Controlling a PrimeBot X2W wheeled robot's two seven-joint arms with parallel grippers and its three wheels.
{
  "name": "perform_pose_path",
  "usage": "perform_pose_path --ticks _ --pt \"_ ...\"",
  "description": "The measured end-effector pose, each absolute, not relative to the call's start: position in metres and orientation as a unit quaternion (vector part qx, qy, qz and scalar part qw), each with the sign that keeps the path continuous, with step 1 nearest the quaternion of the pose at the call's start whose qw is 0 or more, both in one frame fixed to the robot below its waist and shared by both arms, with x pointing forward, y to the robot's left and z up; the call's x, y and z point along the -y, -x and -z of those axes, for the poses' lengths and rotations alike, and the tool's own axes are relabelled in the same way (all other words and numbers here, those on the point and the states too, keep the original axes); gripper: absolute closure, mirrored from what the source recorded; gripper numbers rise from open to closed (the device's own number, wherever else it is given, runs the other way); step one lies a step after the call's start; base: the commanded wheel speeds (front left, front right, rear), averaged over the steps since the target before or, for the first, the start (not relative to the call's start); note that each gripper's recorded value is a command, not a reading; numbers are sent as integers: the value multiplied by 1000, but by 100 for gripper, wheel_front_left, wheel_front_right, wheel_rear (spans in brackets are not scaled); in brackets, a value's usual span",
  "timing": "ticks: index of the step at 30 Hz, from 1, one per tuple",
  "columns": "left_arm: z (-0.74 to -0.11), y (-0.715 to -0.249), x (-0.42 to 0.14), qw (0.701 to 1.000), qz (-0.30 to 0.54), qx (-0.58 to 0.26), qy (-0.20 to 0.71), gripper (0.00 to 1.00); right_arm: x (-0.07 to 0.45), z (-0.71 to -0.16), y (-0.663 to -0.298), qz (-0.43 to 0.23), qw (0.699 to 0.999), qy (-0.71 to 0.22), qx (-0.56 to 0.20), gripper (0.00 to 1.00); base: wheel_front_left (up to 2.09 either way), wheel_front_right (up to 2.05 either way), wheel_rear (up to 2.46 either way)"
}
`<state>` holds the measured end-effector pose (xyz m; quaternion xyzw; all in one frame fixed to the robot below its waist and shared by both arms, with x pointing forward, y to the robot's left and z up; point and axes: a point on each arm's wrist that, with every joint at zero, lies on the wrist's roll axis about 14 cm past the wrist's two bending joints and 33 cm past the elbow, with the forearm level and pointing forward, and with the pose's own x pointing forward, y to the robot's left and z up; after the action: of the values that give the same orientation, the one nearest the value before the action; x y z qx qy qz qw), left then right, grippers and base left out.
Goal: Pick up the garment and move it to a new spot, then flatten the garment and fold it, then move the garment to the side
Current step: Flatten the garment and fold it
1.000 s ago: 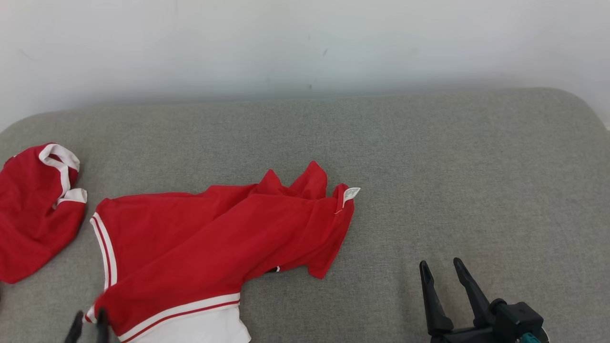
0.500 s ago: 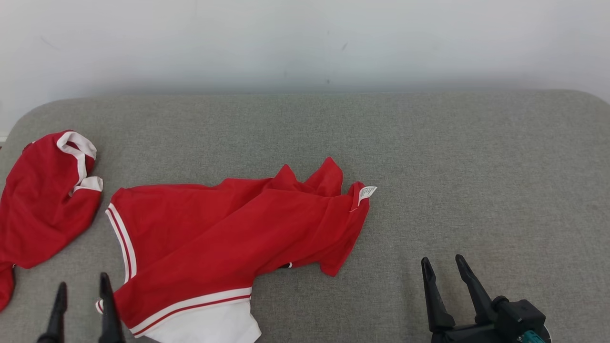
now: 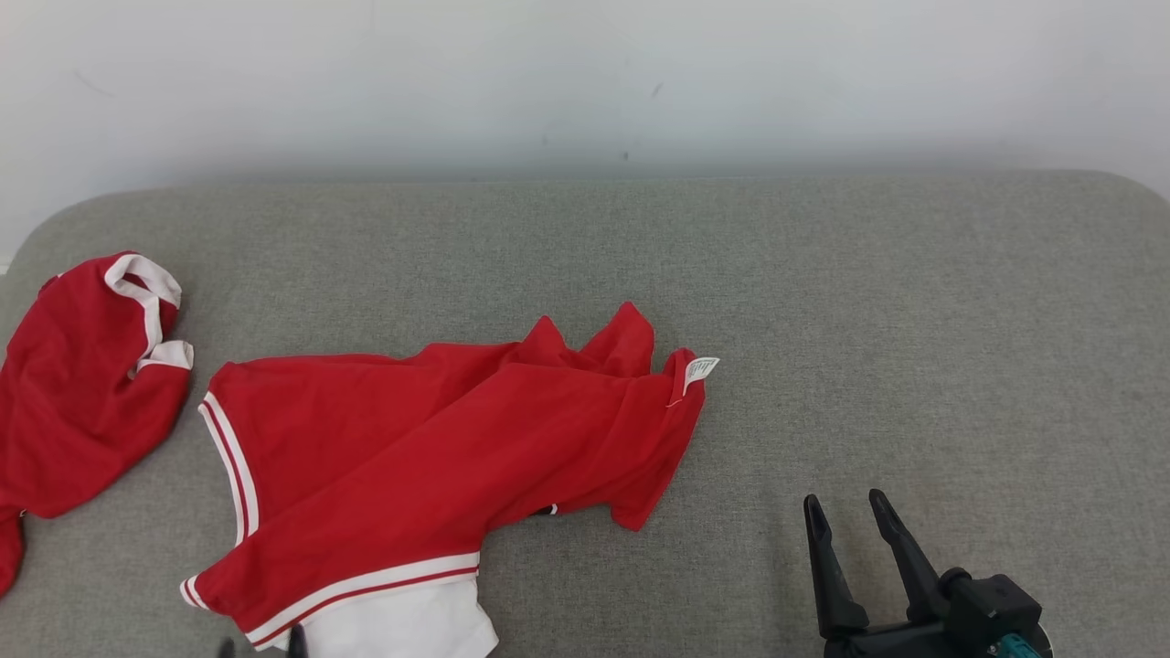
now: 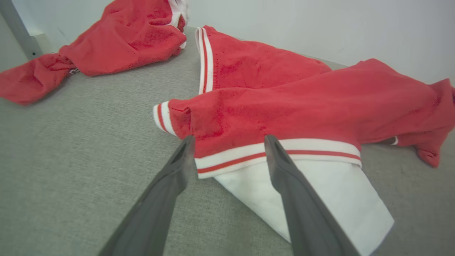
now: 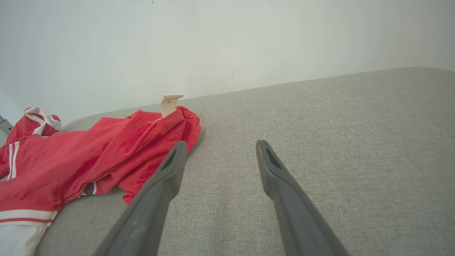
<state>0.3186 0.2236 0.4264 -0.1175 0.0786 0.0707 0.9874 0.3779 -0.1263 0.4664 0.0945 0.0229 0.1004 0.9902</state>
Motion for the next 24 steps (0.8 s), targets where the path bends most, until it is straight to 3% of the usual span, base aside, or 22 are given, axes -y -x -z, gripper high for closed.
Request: perform_pose_path --ticks 5,16,18,19,24 --pt "-392 -304 -205 979 -53 -139 136 0 126 -466 -376 -101 990 -95 -24 0 0 0 0" --pt "-369 -312 -183 970 -30 -180 163 0 131 -467 -371 -93 991 -92 -23 0 0 0 0" --pt "-369 -315 -182 970 -26 -180 162 62 132 -467 -370 -92 991 -92 -22 0 0 0 0" --pt "-370 -316 -180 970 -24 -179 162 100 133 -467 -369 -91 991 -92 -22 0 0 0 0" --pt "-382 -321 -181 974 -21 -157 161 100 133 -465 -367 -91 991 -92 -26 0 0 0 0"
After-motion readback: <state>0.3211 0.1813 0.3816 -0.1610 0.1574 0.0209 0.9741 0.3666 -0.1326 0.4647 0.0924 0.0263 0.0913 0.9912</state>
